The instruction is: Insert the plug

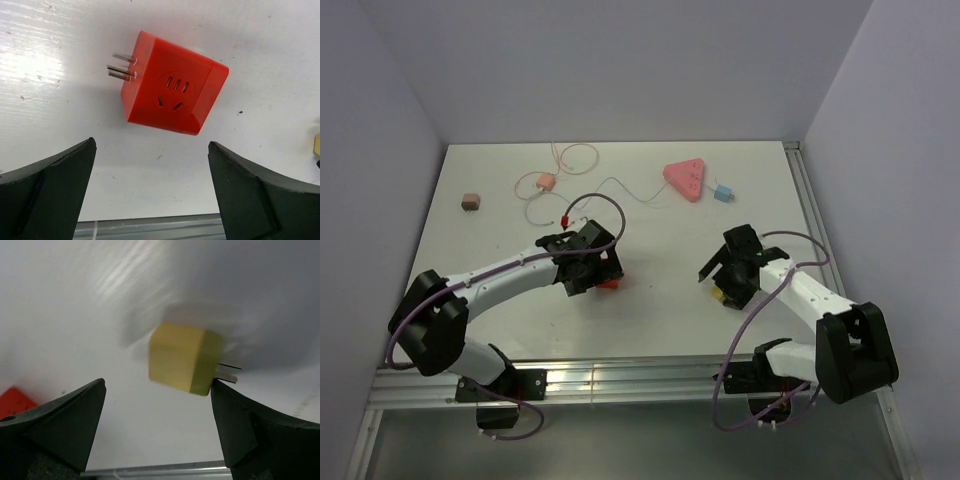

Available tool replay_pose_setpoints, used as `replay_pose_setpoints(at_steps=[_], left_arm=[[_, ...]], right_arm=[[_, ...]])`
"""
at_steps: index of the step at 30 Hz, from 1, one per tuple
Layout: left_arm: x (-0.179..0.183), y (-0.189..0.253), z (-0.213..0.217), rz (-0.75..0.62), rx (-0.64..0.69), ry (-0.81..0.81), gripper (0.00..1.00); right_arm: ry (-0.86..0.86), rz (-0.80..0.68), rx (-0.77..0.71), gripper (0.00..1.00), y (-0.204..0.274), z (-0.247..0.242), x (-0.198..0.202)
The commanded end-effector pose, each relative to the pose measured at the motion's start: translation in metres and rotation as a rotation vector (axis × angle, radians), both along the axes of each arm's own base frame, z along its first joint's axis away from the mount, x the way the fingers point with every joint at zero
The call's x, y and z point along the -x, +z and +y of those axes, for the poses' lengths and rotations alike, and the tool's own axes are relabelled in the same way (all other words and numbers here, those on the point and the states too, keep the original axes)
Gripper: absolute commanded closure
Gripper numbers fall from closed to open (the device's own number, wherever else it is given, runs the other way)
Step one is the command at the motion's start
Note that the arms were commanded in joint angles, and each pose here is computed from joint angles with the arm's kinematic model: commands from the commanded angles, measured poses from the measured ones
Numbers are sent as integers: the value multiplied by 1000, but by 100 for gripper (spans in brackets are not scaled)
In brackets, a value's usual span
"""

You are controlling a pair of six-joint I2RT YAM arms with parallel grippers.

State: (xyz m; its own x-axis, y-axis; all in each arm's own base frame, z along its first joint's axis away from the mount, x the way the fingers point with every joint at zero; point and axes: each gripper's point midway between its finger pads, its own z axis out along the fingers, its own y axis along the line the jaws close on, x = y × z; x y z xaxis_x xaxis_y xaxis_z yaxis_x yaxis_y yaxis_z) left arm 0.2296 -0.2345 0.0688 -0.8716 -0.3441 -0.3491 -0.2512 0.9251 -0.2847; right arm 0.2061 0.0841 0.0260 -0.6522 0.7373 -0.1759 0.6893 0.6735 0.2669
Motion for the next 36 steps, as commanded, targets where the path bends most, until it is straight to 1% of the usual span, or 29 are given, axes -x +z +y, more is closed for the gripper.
replay_pose_setpoints(at_steps=[1,2,3,4,6,7,9,10,12,13,17,18,21,22,24,25,28,32,36], left_arm=[[4,14,12,-39,-11,19,0],[4,16,14,-45,-14,32,0],[4,18,17,-49,-13,43,0],[5,24,19,-62,-9,45,0],[6,31,23,-79,-6,59,0],[6,39,24,-101,10,61,1],[6,46,31,-125,7,73,1],[8,53,35,-142,14,82,0],[10,57,41,-156,7,86,1],[11,64,42,-176,25,90,0],[13,72,48,-211,42,88,1],[13,74,48,-224,47,69,0],[18,79,51,-248,76,53,0],[21,84,51,-264,99,47,1],[25,81,52,-267,114,37,1],[27,86,50,-281,144,25,0],[30,89,48,-306,177,-11,0],[35,89,48,-307,188,-38,1],[39,88,48,-311,193,-71,2]], right_arm=[[157,-132,-152,8,34,53,-29],[197,-183,-185,8,43,62,-35],[237,-204,-231,8,50,72,-33],[296,-266,-258,8,63,81,-35],[358,-323,-286,8,81,88,-34],[360,-311,-243,8,82,81,-30],[362,-369,-118,7,104,59,-36],[347,-345,2,7,101,36,-32],[338,-353,63,6,108,22,-37],[344,-337,103,7,105,13,-38],[345,-281,177,13,99,-1,-48],[354,-279,180,15,98,0,-50],[401,-225,200,16,87,-1,-47],[412,-189,209,15,79,-3,-46],[456,-160,205,14,72,-1,-42],[469,-143,207,14,66,-1,-42],[495,-104,205,13,52,-1,-37],[528,-71,190,13,32,3,-33],[529,-46,176,14,17,7,-38]])
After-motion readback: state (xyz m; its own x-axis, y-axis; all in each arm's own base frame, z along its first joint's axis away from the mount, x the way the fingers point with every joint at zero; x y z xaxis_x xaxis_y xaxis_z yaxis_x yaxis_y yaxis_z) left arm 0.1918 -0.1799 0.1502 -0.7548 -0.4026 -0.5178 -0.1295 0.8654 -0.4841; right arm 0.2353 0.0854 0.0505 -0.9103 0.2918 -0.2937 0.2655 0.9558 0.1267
